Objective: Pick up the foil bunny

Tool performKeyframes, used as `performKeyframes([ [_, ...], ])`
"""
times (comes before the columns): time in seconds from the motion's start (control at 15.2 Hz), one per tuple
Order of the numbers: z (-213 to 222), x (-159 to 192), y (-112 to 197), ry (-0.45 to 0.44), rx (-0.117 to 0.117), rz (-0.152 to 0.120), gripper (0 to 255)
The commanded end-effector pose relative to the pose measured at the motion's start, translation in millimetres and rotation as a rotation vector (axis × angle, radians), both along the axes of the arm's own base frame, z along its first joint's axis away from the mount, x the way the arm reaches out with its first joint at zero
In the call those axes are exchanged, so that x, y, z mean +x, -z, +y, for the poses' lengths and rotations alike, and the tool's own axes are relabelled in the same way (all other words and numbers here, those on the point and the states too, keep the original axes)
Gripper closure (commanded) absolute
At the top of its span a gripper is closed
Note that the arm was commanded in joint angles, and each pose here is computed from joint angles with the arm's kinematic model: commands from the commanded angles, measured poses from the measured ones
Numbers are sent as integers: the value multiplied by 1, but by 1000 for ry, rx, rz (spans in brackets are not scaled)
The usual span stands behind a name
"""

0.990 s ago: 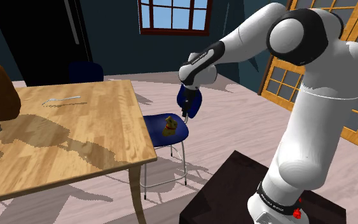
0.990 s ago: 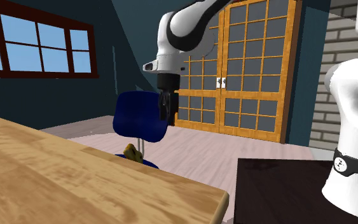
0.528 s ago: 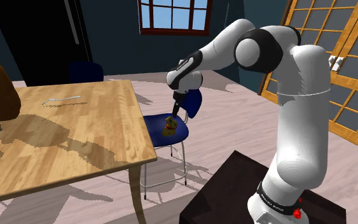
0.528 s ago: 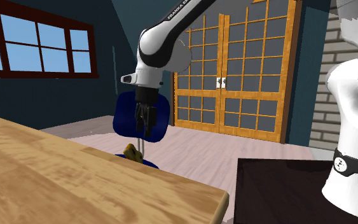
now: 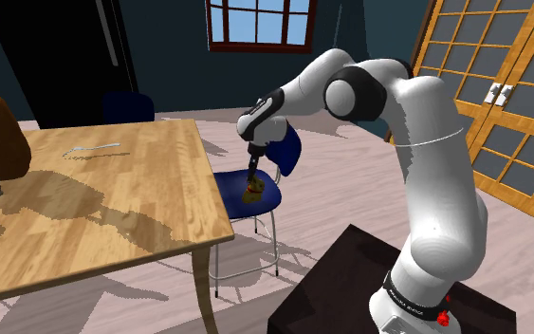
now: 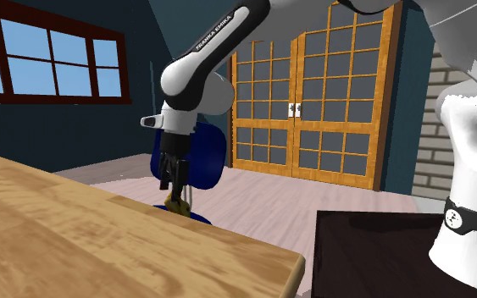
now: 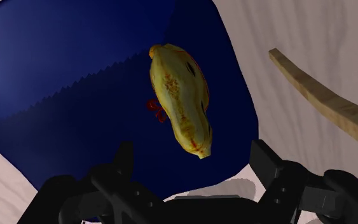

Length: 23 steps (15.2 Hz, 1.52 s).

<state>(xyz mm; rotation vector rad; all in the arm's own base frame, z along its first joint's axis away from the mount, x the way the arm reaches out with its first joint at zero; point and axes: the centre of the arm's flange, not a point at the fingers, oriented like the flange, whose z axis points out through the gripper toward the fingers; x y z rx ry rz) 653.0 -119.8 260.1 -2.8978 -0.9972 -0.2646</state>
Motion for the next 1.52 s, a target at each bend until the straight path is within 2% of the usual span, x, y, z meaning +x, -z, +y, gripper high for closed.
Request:
performKeyframes([
  [0.0,1,1,11,-1,0,-1,0],
  [0.26,1,1,24,-1,0,-1,0],
  [0.33,2,2,24,-1,0,-1,255],
  [0.92,1,1,24,-1,0,-1,255],
  [1.45,1,1,-18,-1,0,-1,255],
])
